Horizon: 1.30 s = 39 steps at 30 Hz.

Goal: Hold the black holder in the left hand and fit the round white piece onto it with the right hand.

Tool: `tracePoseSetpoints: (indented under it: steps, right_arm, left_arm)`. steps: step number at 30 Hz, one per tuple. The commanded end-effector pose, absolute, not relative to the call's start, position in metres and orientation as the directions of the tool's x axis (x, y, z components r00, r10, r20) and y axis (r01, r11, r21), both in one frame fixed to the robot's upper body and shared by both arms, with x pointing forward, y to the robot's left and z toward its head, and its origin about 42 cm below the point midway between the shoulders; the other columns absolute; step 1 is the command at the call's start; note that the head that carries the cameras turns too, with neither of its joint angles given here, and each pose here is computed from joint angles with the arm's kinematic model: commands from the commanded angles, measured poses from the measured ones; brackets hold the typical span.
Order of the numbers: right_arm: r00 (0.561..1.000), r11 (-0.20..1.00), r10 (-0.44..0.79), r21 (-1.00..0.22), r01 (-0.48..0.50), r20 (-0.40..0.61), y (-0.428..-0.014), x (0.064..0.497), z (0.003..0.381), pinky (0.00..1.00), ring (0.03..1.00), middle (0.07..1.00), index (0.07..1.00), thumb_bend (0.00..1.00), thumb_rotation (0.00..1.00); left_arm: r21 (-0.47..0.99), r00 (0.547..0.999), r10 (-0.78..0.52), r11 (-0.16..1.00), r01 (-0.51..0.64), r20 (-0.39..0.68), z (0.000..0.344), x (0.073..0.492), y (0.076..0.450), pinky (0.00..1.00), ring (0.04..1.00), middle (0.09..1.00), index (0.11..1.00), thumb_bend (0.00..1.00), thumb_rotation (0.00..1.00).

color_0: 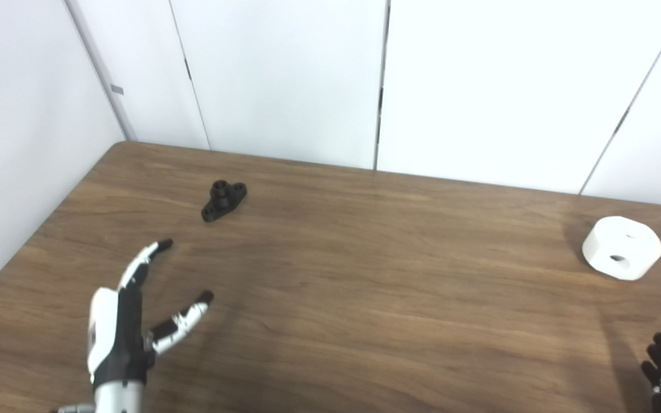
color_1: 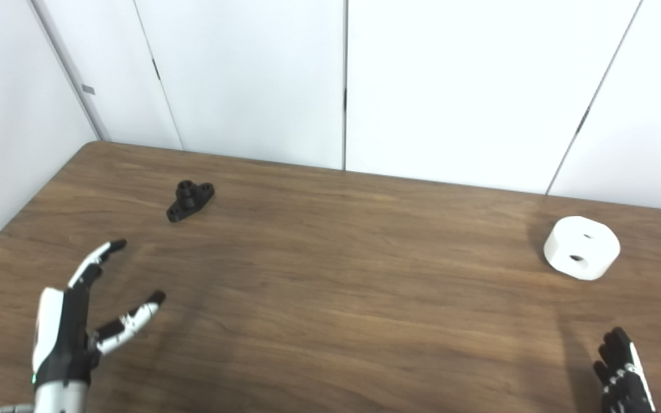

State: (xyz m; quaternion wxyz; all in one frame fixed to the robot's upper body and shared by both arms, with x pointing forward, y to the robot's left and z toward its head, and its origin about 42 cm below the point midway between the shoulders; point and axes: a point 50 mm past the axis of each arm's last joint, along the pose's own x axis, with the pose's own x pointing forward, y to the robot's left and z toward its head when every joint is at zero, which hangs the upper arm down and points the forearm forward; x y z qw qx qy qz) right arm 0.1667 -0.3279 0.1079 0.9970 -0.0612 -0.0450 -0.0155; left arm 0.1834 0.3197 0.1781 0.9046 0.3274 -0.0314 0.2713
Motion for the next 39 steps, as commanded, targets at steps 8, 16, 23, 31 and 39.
tracePoseSetpoints:
  steps: [8, 16, 23, 31, 39]
  right_arm:
    - [0.999, 0.993, -0.051, -0.103, 0.052, 0.005, -0.328, 0.157, 0.088, 1.00, 1.000, 1.000, 0.976, 0.64, 1.00]
    - [0.999, 0.992, -0.054, -0.115, 0.054, 0.004, -0.327, 0.157, 0.089, 1.00, 1.000, 1.000, 0.981, 0.64, 1.00]
    - [0.998, 0.993, -0.057, -0.108, 0.056, -0.001, -0.326, 0.156, 0.090, 1.00, 1.000, 0.989, 0.969, 0.64, 1.00]
    - [0.998, 0.992, -0.061, -0.108, 0.061, 0.001, -0.325, 0.156, 0.091, 1.00, 1.000, 0.985, 0.963, 0.65, 1.00]
    - [0.998, 0.992, -0.061, -0.107, 0.061, 0.002, -0.323, 0.156, 0.090, 1.00, 1.000, 0.988, 0.966, 0.63, 1.00]
  left_arm:
    - [0.627, 0.786, 0.535, 0.507, -0.592, 0.309, 0.206, 0.240, 0.338, 0.87, 0.923, 0.901, 0.794, 0.74, 0.15]
    - [0.648, 0.794, 0.542, 0.506, -0.569, 0.275, 0.204, 0.286, 0.355, 0.90, 0.936, 0.892, 0.797, 0.75, 0.21]
    - [0.694, 0.810, 0.540, 0.492, -0.526, 0.230, 0.200, 0.322, 0.364, 0.80, 0.910, 0.886, 0.785, 0.79, 0.23]
    - [0.734, 0.816, 0.545, 0.472, -0.488, 0.192, 0.197, 0.343, 0.371, 0.84, 0.915, 0.879, 0.764, 0.82, 0.23]
    - [0.786, 0.833, 0.537, 0.453, -0.419, 0.134, 0.190, 0.358, 0.375, 0.90, 0.954, 0.905, 0.761, 0.83, 0.27]
